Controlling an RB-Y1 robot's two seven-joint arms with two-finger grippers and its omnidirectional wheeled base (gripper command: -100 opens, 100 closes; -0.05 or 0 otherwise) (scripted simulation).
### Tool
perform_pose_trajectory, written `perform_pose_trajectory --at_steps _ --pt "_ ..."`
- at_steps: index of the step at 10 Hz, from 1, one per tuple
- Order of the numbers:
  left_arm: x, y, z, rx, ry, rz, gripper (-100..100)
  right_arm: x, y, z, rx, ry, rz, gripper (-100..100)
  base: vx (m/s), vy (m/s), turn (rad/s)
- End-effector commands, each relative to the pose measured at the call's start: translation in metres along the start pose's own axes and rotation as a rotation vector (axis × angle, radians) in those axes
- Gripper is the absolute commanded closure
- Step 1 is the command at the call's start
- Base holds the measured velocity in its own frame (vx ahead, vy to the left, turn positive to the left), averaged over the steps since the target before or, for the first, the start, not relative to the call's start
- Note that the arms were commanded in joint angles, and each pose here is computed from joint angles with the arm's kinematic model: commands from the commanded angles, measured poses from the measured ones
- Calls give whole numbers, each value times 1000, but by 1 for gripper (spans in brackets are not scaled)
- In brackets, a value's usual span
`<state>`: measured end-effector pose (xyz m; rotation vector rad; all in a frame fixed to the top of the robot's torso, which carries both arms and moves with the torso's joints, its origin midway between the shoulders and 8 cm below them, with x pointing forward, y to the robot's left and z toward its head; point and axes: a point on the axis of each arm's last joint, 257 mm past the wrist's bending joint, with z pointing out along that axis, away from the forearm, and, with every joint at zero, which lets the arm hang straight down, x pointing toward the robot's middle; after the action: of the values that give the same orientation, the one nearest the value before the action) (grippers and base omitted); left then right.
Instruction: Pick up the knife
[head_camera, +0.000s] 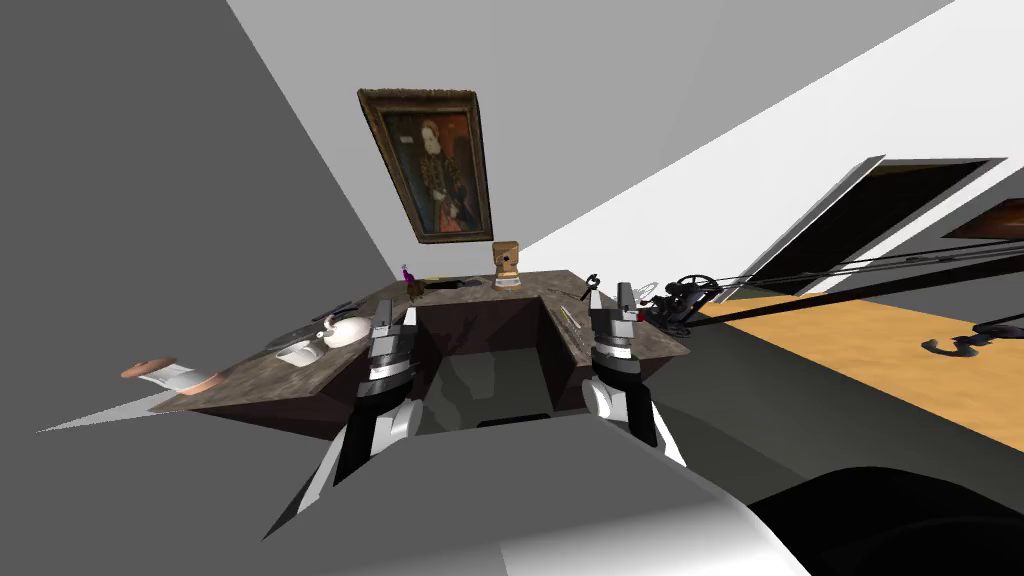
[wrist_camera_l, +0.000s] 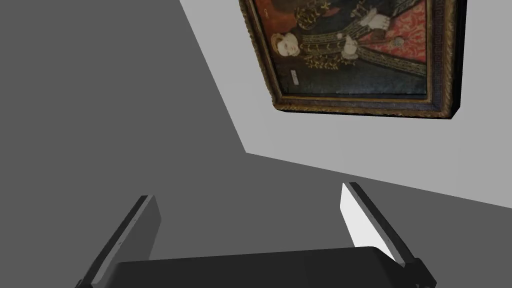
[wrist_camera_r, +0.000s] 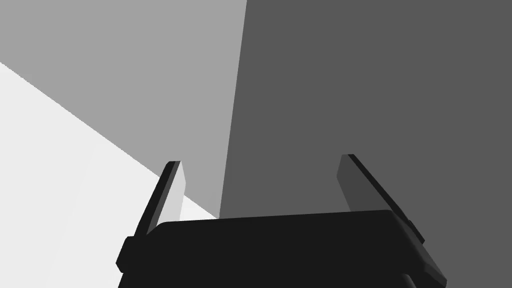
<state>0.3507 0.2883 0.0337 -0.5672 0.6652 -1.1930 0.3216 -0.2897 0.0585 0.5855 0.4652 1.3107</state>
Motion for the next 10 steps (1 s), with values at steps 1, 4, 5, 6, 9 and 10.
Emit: perform_pose_trajectory --at_steps 1,4,5,6,9,10 --pt "0 0 0 0 0 0 0 6 -2 -2 9 36 -11 -100 -27 21 54" --pt "0 0 0 0 0 0 0 25 -13 -12 50 132 -37 -100 -114 71 103" --pt "0 0 0 0 0 0 0 32 -19 -19 72 169 -47 -100 -153 80 167" --pt "0 0 0 0 0 0 0 39 -26 -27 100 205 -55 -100 -139 105 180" --pt "0 0 0 0 0 0 0 52 -45 -49 170 291 -73 -100 -154 108 168" --pt "0 0 0 0 0 0 0 57 -56 -63 214 335 -80 -100 -114 97 138"
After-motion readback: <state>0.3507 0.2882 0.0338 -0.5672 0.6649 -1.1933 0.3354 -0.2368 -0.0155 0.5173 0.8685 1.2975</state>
